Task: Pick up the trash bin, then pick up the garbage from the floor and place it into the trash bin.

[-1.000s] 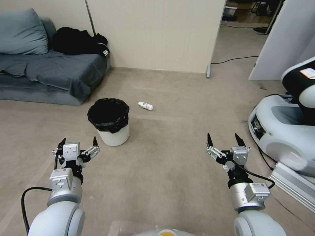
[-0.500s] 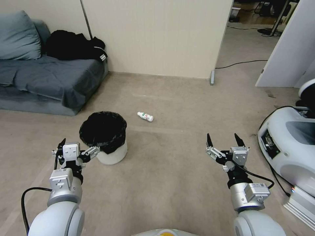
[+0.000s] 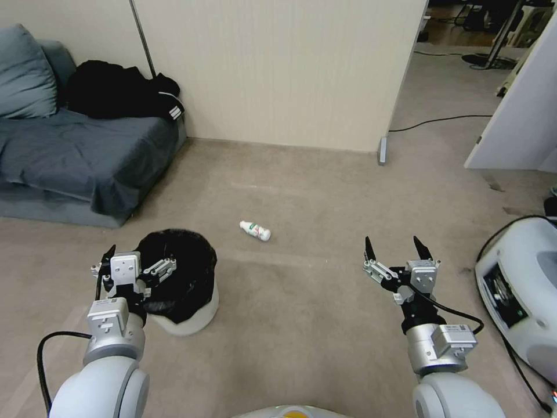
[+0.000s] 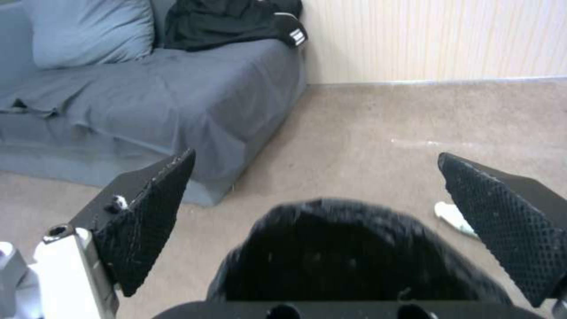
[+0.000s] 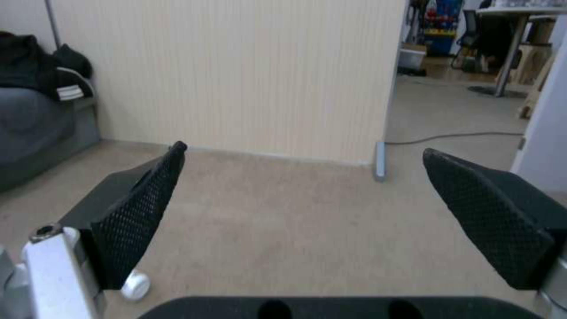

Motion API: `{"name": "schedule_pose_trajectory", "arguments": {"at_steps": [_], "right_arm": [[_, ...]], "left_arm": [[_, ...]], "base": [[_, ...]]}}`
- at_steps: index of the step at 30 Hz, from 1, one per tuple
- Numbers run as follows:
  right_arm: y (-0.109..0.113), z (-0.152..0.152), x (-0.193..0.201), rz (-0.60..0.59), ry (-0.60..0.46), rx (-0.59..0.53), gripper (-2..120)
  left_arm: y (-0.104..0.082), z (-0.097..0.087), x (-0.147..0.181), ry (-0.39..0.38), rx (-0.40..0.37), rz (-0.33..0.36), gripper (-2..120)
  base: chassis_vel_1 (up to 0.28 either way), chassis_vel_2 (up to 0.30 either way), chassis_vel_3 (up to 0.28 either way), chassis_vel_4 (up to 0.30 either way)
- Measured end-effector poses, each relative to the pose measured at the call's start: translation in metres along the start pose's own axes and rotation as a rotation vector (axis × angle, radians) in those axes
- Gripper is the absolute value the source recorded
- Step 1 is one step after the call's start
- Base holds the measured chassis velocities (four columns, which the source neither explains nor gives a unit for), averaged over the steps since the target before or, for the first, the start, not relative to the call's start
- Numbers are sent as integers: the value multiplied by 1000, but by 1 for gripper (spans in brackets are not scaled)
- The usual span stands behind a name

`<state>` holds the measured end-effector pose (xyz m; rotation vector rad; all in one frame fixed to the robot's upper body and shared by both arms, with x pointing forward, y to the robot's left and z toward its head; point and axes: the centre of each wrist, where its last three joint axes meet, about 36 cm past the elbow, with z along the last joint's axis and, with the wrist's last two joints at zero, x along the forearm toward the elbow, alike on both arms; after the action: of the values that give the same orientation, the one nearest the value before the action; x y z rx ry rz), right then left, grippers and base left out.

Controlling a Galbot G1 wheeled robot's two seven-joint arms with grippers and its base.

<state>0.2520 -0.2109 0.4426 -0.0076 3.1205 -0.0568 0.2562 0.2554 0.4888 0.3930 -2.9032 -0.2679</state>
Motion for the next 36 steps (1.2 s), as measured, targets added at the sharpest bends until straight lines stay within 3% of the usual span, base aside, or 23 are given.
{"name": "schedule_pose_trajectory", "arguments": {"at_steps": [6, 15, 19, 27, 31, 34, 36], "right_arm": [[-1, 3, -3, 11, -38, -2, 99], [0, 4, -3, 5, -41, -5, 99], [0, 6, -1, -1, -44, -3, 99], [-1, 8, 0, 0, -42, -1, 99], [-2, 8, 1, 2, -41, 0, 99], [-1, 8, 2, -3, -38, 0, 99], [-1, 9, 2, -4, -37, 0, 99]], "left_arm": [[0, 0, -1, 1, 1, -3, 100], [2, 0, -1, 4, 2, -15, 100], [7, 0, -6, 28, 3, -63, 100], [11, 1, -10, 57, -2, -94, 100], [15, 3, -15, 98, -7, -118, 100], [21, 11, -31, 219, 2, -186, 100], [23, 13, -34, 238, 5, -190, 100]], "base": [[-165, 141, 146, -152], [8, -7, -6, 9], [0, 0, 0, 0], [0, 0, 0, 0], [0, 0, 0, 0], [0, 0, 0, 0], [0, 0, 0, 0]]}}
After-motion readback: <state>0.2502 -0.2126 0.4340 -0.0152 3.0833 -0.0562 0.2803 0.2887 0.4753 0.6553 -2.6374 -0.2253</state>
